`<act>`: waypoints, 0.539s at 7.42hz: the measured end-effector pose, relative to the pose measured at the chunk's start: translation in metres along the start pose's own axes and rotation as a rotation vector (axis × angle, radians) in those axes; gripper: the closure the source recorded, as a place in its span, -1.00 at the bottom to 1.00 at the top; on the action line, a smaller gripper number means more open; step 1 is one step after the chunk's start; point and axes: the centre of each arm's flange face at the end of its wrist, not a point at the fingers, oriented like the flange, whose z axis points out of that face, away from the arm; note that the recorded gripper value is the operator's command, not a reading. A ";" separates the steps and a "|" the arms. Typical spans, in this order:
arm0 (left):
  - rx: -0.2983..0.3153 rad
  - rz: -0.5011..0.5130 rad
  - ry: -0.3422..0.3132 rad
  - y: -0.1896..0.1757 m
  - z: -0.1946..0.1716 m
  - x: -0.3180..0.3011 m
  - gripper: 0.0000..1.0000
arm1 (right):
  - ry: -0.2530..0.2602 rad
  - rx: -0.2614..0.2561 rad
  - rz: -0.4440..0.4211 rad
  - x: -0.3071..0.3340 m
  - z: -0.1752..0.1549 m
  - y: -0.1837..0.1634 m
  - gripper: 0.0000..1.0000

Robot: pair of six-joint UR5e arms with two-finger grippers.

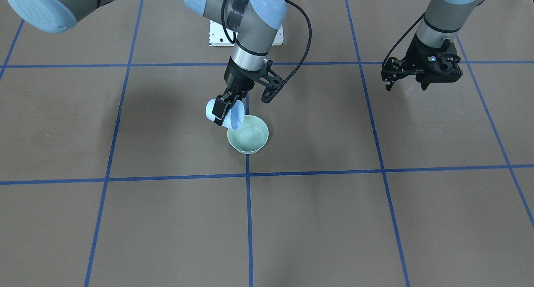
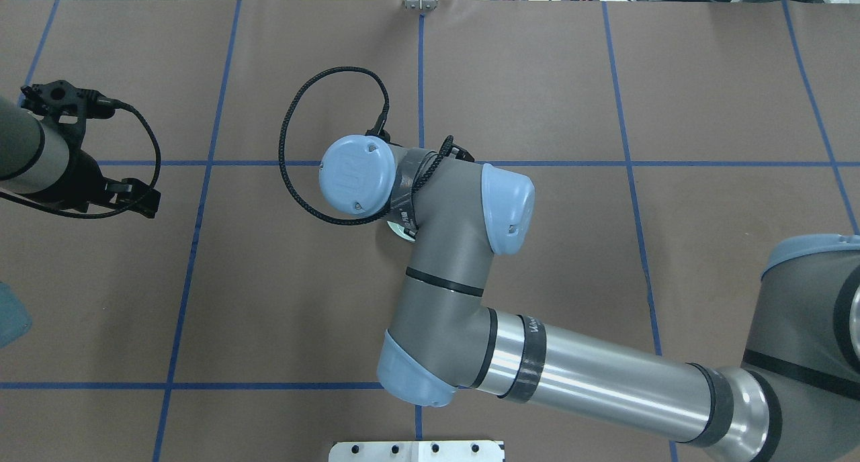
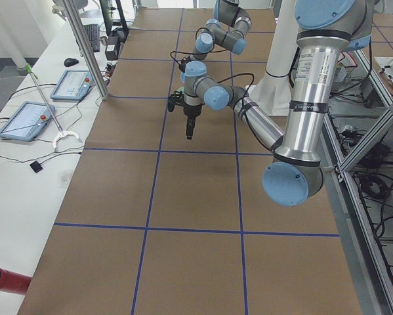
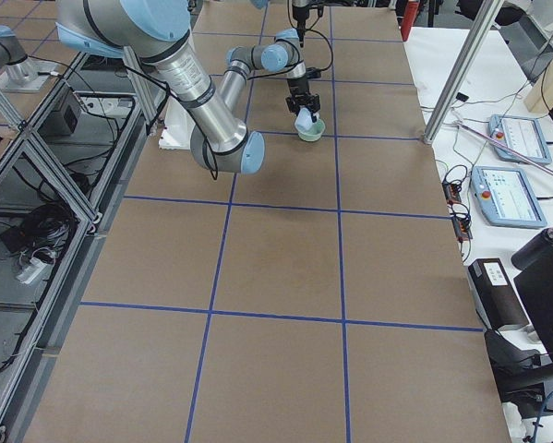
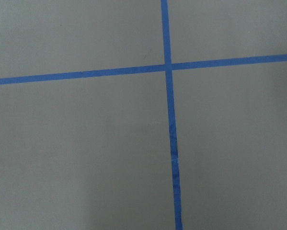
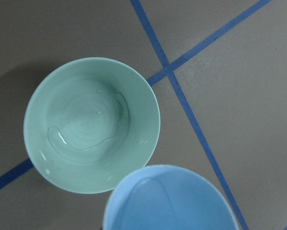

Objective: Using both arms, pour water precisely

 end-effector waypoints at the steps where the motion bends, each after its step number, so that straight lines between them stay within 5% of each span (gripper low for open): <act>1: -0.001 -0.001 -0.001 0.000 0.000 0.000 -1.00 | 0.027 -0.011 -0.009 -0.004 0.003 -0.006 1.00; 4: -0.004 -0.005 -0.003 0.000 0.002 -0.001 -1.00 | 0.114 -0.044 -0.041 -0.012 0.010 -0.004 1.00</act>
